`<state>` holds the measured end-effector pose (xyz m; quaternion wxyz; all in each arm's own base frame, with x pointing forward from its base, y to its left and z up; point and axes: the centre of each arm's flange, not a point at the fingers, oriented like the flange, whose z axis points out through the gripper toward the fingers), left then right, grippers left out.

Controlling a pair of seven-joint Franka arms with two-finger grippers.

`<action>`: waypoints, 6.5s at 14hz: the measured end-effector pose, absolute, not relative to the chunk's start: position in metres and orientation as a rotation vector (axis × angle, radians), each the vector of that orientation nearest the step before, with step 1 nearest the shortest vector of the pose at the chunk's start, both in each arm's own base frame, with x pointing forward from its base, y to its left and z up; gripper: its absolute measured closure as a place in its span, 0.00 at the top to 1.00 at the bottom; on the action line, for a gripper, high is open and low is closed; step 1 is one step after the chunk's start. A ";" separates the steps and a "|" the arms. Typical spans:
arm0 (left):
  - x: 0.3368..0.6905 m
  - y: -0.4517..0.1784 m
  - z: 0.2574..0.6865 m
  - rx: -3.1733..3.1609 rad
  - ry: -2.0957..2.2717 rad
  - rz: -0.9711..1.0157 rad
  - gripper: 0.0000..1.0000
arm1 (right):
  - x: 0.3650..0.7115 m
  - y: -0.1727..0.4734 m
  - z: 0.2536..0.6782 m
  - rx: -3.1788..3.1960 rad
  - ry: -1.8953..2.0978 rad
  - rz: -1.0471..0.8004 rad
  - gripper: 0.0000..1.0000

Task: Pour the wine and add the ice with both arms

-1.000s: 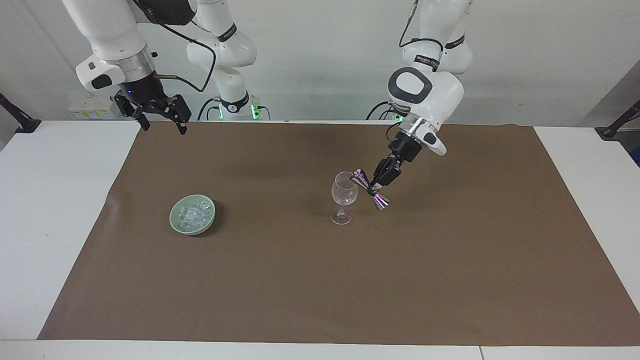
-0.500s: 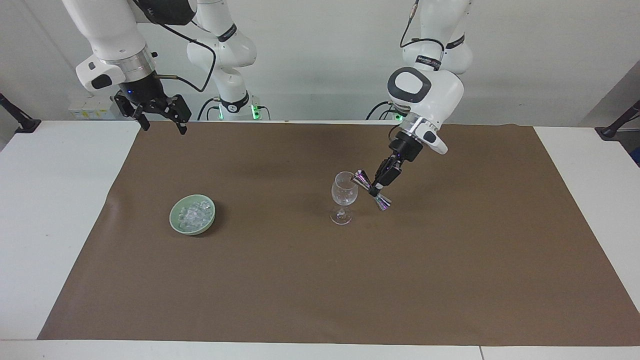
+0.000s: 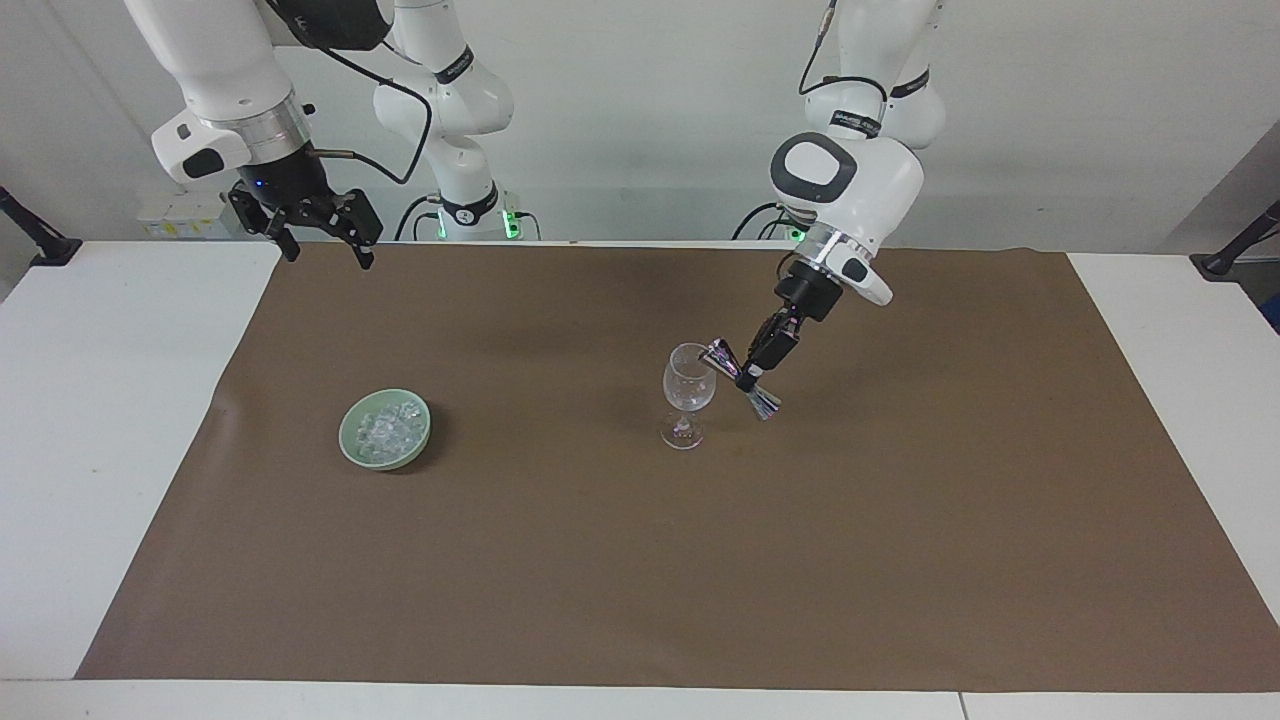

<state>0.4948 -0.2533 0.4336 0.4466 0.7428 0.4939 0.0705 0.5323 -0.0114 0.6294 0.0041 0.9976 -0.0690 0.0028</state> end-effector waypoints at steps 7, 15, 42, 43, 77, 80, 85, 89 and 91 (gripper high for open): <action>0.494 -0.255 0.435 1.842 1.218 0.183 0.20 | 0.532 -0.011 0.629 3.126 -0.216 0.009 1.00; 0.494 -0.258 0.438 1.869 1.193 0.227 0.20 | 0.532 -0.011 0.629 3.126 -0.216 0.009 1.00; 0.495 -0.275 0.453 2.052 0.966 0.428 0.20 | 0.532 -0.011 0.629 3.126 -0.216 0.009 1.00; 0.496 -0.275 0.453 2.059 0.956 0.438 0.20 | 0.532 -0.011 0.629 3.126 -0.216 0.009 1.00; 0.497 -0.300 0.473 2.225 0.598 0.701 0.20 | 0.532 -0.011 0.629 3.126 -0.216 0.009 1.00; 0.497 -0.298 0.474 2.223 0.604 0.699 0.20 | 0.532 -0.011 0.629 3.126 -0.216 0.009 1.00; 0.519 -0.244 0.500 2.154 0.826 0.569 0.20 | 0.532 -0.011 0.629 3.126 -0.216 0.009 1.00; 0.536 -0.141 0.523 2.012 1.083 0.356 0.20 | 0.532 -0.011 0.629 3.126 -0.216 0.009 1.00; 0.539 -0.085 0.525 1.935 1.172 0.248 0.20 | 0.532 -0.011 0.629 3.126 -0.216 0.009 1.00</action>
